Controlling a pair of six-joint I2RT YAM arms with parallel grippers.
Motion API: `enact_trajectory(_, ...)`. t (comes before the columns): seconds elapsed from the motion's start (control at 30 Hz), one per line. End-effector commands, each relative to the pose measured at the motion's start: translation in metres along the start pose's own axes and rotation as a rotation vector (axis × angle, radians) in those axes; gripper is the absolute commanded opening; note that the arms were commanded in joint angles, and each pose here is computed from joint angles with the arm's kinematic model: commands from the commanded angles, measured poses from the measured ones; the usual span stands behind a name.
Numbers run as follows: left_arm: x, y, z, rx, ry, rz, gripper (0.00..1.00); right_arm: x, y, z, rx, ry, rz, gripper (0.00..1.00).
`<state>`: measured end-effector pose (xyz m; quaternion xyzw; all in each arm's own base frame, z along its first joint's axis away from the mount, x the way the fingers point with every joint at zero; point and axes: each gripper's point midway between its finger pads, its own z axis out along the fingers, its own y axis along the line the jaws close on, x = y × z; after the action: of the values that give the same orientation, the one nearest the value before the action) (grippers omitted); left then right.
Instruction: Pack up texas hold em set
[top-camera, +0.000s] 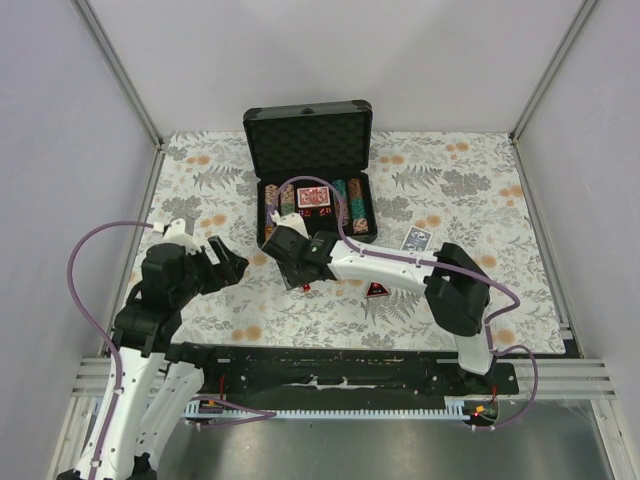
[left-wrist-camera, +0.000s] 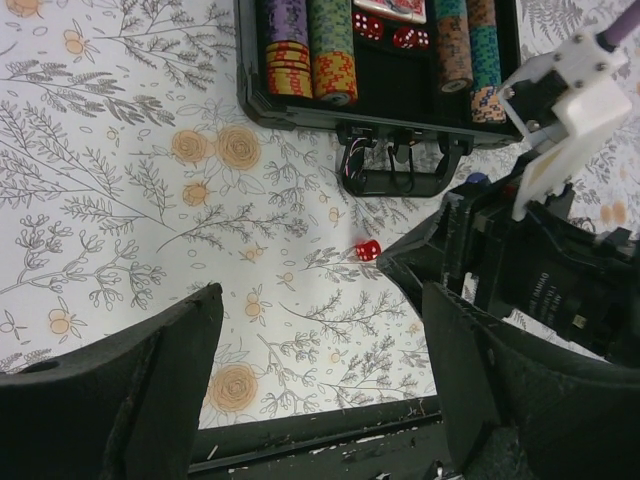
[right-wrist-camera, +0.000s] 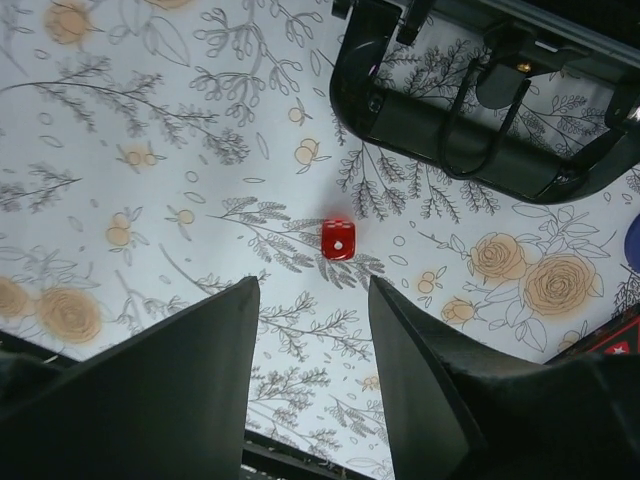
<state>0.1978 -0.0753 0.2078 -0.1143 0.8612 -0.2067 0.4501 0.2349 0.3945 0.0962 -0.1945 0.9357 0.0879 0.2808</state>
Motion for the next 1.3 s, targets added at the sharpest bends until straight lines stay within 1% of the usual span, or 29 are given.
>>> enact_trajectory(0.0,-0.002,-0.009,0.006,0.054,-0.018,-0.035,0.86,0.001,-0.005,0.018,0.064,-0.016,-0.011,0.55)
enact_trajectory(0.23,0.001,-0.007,0.012,0.049,-0.014,-0.04,0.86,0.01,-0.003,0.035,0.053,0.013,-0.084,0.55)
enact_trajectory(0.33,0.001,-0.005,0.013,0.042,-0.015,-0.039,0.86,0.014,0.0,0.04,0.038,0.027,-0.101,0.51)
enact_trajectory(0.5,0.002,-0.002,0.014,0.03,-0.016,-0.04,0.86,0.016,-0.003,0.05,0.042,0.046,-0.093,0.45)
enact_trajectory(0.77,0.003,-0.001,0.015,0.026,-0.019,-0.041,0.86,0.023,-0.009,0.06,0.031,0.079,-0.089,0.44)
enact_trajectory(1.03,0.002,0.0,0.015,0.025,-0.025,-0.039,0.86,0.032,-0.009,0.063,0.017,0.107,-0.074,0.39)
enact_trajectory(1.27,0.001,-0.001,0.015,0.026,-0.027,-0.041,0.86,0.036,-0.008,0.063,0.008,0.12,-0.068,0.37)
